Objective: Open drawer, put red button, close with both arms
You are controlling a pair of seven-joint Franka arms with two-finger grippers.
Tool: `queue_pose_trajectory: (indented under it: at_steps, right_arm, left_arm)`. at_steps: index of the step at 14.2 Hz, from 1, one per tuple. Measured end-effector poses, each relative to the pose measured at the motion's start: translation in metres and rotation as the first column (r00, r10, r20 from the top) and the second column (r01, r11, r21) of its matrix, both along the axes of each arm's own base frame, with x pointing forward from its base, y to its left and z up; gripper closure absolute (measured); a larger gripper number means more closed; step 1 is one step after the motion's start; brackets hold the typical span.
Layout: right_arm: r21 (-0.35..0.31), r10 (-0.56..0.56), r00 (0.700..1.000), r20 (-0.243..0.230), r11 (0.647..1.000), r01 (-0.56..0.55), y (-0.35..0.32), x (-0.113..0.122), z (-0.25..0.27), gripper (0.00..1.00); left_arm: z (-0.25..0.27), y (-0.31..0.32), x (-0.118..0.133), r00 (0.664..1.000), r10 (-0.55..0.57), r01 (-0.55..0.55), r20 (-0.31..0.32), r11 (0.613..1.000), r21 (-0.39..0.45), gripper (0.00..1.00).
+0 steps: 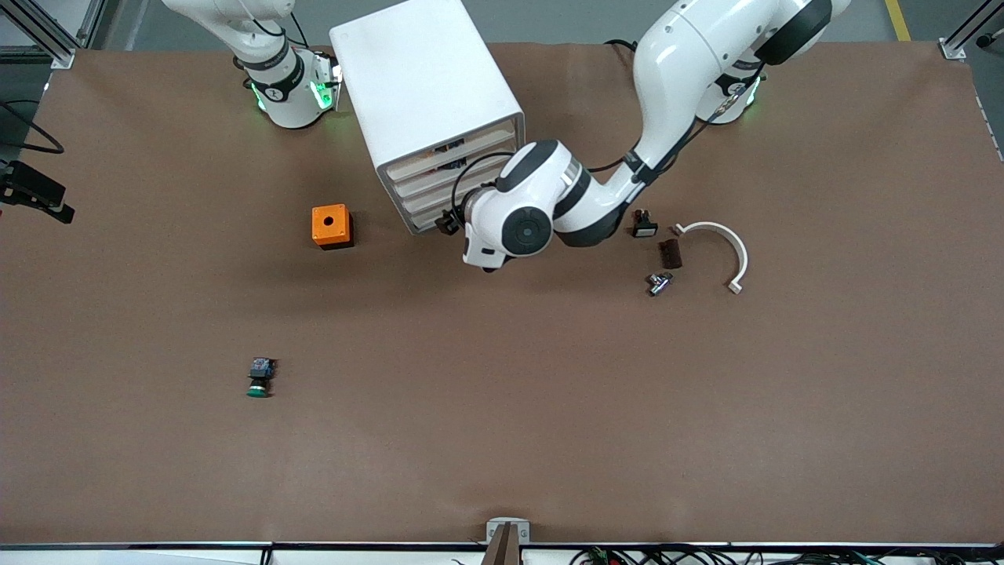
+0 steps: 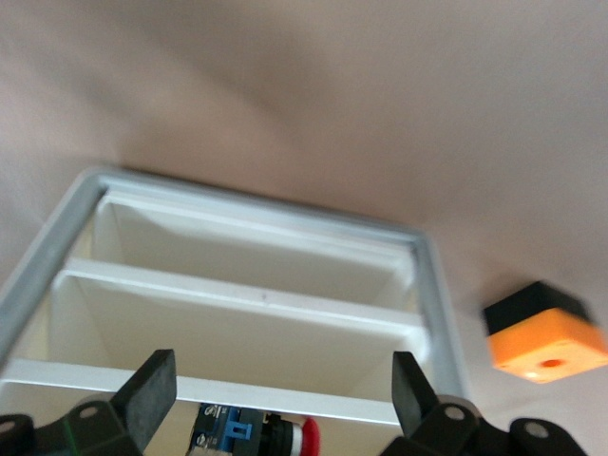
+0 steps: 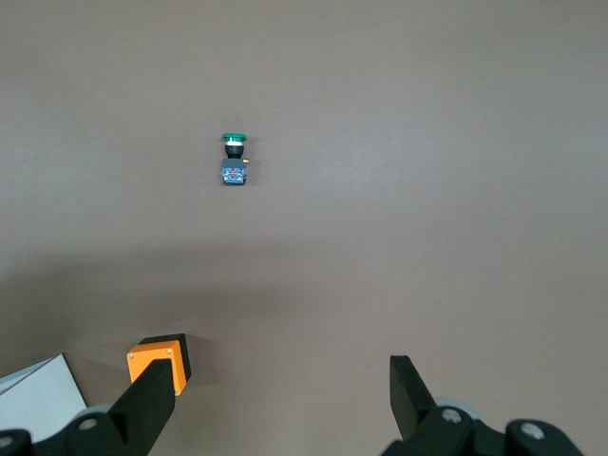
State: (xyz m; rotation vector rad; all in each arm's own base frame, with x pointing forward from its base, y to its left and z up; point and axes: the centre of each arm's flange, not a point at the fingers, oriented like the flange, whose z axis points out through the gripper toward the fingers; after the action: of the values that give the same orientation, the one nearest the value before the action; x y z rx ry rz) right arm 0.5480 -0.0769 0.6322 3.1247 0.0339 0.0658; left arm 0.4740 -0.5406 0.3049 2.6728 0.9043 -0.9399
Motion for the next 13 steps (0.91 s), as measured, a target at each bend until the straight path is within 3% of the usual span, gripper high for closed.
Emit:
queue_pose_trajectory:
  at_steps: [3,6,13]
  right_arm:
    - [-0.001,0.013,1.000,0.000,1.000,-0.013,0.000,0.000,0.000,0.00]
    - [-0.001,0.013,1.000,0.000,1.000,-0.013,0.000,0.000,0.000,0.00]
    - [0.002,-0.016,1.000,-0.010,1.000,0.016,-0.002,-0.001,-0.002,0.00]
  left_arm:
    - [0.057,0.041,0.042,0.991,0.025,-0.025,0.131,1.000,-0.007,0.00]
    - [0.116,0.091,0.067,0.971,-0.025,0.021,0.239,1.000,0.018,0.00]
    - [0.184,0.242,0.107,0.934,-0.225,0.208,0.276,0.974,0.090,0.00]
